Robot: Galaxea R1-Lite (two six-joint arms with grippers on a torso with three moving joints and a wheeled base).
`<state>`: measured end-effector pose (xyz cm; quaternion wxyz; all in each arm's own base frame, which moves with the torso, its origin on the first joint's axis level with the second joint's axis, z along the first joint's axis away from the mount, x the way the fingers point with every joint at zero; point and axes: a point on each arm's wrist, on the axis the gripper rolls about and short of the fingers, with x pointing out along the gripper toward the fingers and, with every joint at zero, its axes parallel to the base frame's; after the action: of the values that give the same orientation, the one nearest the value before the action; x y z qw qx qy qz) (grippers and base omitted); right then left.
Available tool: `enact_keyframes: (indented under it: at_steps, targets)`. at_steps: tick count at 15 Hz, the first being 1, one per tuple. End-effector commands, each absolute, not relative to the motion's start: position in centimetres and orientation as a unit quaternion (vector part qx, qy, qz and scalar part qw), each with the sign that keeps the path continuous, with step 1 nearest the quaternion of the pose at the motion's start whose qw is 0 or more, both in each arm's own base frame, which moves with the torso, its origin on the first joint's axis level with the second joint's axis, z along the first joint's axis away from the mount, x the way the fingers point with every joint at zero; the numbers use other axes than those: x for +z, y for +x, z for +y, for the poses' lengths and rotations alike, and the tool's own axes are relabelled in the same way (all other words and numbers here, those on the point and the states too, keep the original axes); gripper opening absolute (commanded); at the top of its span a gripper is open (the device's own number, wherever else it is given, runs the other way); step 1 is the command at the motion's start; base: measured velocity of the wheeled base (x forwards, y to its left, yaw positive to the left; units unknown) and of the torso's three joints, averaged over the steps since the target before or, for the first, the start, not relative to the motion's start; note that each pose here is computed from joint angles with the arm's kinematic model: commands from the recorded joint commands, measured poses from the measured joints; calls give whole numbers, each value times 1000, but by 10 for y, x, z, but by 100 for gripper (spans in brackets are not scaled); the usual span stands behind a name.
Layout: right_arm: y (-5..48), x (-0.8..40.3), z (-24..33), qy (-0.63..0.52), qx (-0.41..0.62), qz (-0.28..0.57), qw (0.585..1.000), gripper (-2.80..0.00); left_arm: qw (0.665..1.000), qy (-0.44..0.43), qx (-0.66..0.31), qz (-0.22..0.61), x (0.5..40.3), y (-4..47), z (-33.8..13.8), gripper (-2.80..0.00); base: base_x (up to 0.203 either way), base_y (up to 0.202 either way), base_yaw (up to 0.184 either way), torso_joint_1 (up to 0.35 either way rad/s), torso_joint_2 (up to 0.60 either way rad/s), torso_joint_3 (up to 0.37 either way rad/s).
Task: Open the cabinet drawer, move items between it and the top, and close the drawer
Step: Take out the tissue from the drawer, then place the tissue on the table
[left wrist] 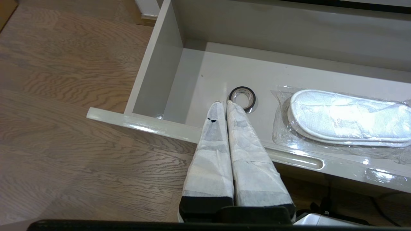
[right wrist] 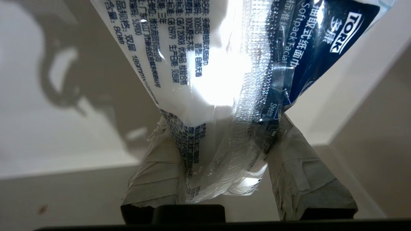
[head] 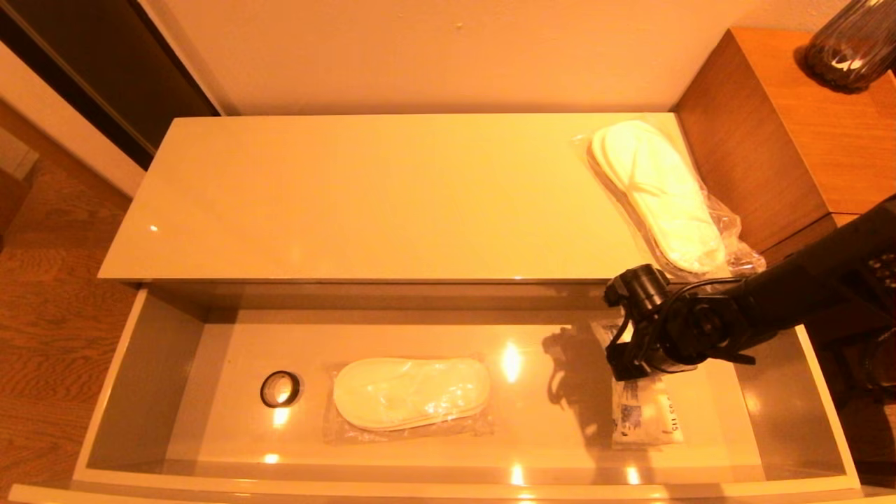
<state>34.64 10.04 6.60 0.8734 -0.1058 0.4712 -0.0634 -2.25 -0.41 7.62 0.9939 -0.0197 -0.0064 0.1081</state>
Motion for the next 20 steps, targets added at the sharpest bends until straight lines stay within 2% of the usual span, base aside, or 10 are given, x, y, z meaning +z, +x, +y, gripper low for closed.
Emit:
enact_keyframes:
  at_steps: [1,7,12,16,20]
  targets:
    - [339,99,98,-100,-64,456,882,-280,994,-18,108,-25,75,-25,-5,-280,0,0,0,0,0,0]
    - [296,153,91,-98,-39,481,870,-280,994,-18,108,-25,75,-25,-5,-280,0,0,0,0,0,0]
    - [263,180,83,-94,-36,495,863,-280,994,-19,108,-25,75,-25,-5,-280,0,0,0,0,0,0]
    - [261,210,82,-83,-35,463,882,-280,994,-19,108,-25,75,-25,-5,-280,0,0,0,0,0,0]
    - [279,283,92,-62,-22,387,920,-280,994,-19,108,-24,74,-25,-5,-280,0,0,0,0,0,0]
